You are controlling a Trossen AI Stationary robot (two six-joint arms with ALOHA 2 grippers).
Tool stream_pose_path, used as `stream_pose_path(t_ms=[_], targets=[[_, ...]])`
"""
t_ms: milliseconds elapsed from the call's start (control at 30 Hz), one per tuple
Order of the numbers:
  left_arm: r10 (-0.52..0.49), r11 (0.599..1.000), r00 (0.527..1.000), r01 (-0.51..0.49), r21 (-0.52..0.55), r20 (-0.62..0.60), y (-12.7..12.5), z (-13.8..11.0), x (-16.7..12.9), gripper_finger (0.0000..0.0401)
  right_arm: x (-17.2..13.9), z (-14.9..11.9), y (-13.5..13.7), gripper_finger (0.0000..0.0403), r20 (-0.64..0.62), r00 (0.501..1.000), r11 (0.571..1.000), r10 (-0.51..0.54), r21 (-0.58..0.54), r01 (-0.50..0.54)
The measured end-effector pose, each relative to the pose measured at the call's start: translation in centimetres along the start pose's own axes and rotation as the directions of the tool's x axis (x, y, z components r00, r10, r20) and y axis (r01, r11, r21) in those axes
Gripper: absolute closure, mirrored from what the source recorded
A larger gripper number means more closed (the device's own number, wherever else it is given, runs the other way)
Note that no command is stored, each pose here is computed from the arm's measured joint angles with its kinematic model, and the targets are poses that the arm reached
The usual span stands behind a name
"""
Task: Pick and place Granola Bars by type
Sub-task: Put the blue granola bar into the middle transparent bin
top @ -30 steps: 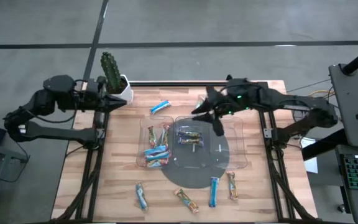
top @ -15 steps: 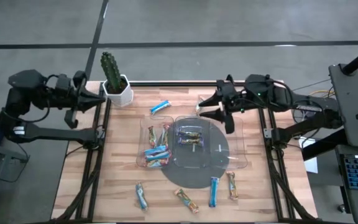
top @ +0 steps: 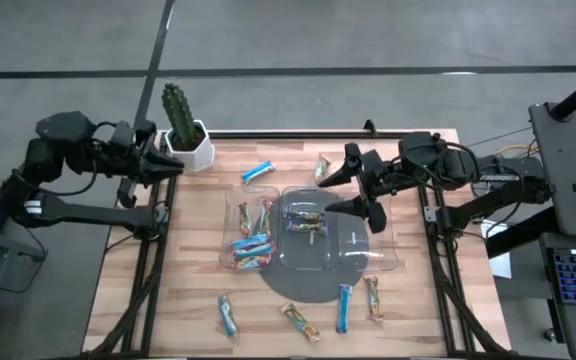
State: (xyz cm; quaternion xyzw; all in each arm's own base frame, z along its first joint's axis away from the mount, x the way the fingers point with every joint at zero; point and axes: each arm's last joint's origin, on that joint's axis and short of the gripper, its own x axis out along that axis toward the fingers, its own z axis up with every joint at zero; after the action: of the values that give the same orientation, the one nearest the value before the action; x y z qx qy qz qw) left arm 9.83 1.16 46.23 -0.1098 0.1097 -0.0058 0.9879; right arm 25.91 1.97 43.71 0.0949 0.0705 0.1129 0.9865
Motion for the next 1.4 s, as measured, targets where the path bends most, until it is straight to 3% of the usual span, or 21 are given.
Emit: stream_pose_path(t_ms=[300, 733, 1400], targets=[[-0.033, 0.999, 0.998, 0.033, 0.010, -0.059, 0.3, 0.0, 1.9, 0.0274, 0.2, -0.2, 1.1, 0.0159, -0.006, 0.999, 0.999, 0.043, -0.005, -0.043], [-0.116, 0.993, 0.984, 0.120, 0.021, -0.138, 0.4, -0.2, 4.4, 0.0270, 0.3, 0.1, 2.6, 0.0172, 0.043, 0.993, 0.994, 0.108, -0.028, -0.106], [-0.125, 0.989, 0.978, 0.136, 0.055, -0.168, 0.4, -0.4, 5.2, 0.0270, 0.4, -1.1, 2.4, 0.0172, -0.082, 0.993, 0.995, 0.085, -0.035, -0.088]])
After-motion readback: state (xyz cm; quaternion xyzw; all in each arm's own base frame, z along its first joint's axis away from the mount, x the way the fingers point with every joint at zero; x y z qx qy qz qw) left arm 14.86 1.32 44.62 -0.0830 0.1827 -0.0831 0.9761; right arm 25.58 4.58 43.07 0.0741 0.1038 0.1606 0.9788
